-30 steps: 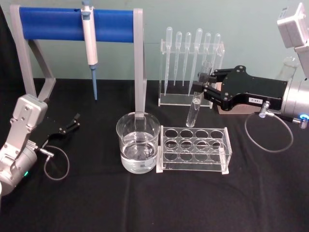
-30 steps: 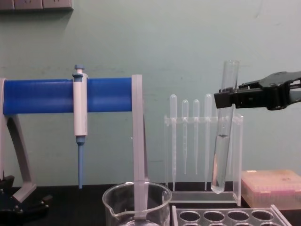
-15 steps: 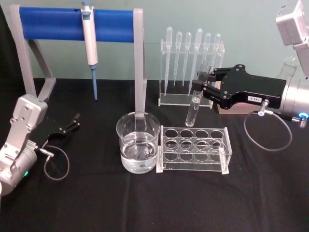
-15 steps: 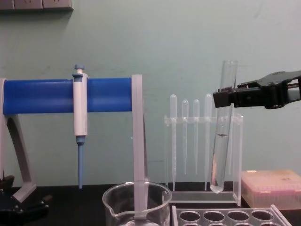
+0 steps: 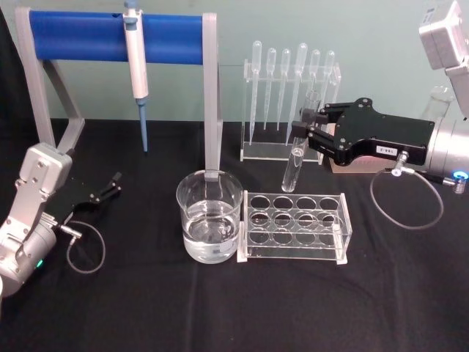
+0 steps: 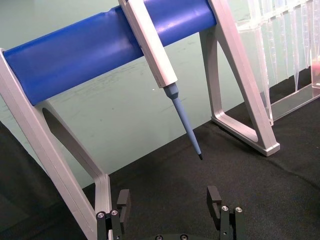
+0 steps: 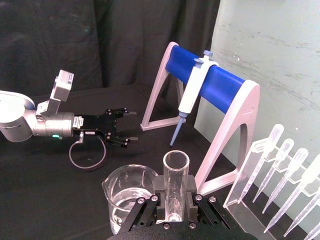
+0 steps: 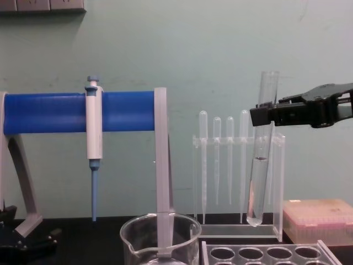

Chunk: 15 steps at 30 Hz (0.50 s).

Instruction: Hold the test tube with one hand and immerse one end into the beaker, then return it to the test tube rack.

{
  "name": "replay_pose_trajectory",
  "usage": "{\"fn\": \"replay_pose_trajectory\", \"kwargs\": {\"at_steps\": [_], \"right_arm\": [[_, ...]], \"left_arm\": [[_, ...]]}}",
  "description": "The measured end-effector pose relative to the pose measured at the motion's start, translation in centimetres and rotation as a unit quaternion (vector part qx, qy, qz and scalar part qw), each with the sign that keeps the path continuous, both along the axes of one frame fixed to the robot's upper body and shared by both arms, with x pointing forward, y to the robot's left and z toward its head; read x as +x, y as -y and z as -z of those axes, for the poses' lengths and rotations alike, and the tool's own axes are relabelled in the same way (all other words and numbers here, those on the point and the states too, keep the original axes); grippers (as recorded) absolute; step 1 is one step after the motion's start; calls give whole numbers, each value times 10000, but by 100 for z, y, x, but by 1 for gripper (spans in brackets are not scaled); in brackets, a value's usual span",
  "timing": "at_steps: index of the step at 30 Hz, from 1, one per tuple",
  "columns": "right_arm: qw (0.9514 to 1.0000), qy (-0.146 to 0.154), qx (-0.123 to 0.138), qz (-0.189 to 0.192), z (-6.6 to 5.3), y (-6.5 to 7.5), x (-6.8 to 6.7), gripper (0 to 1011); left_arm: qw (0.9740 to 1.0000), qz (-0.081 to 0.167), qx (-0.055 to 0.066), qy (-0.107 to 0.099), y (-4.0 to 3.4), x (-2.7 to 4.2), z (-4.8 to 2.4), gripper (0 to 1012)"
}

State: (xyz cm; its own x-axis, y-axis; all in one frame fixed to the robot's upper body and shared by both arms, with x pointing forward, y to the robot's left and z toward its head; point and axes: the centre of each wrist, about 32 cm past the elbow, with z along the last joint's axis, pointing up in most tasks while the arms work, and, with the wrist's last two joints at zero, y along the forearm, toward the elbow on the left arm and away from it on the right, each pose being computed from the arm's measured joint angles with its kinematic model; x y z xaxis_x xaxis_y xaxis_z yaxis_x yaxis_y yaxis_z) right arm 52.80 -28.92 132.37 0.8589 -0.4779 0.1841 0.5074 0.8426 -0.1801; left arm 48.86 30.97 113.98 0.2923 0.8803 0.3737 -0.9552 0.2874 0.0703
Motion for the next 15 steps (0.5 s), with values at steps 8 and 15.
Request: {"fn": "replay_pose_trajectory", "kwargs": {"at_steps": [8, 15], "right_arm": [[10000, 2, 0, 0, 1, 1, 0, 231], [10000, 6, 1, 0, 1, 2, -1, 233]], "left_arm": [[10000, 0, 0, 0, 0, 0, 0, 1000], [10000, 0, 0, 0, 0, 0, 0, 1000]]}}
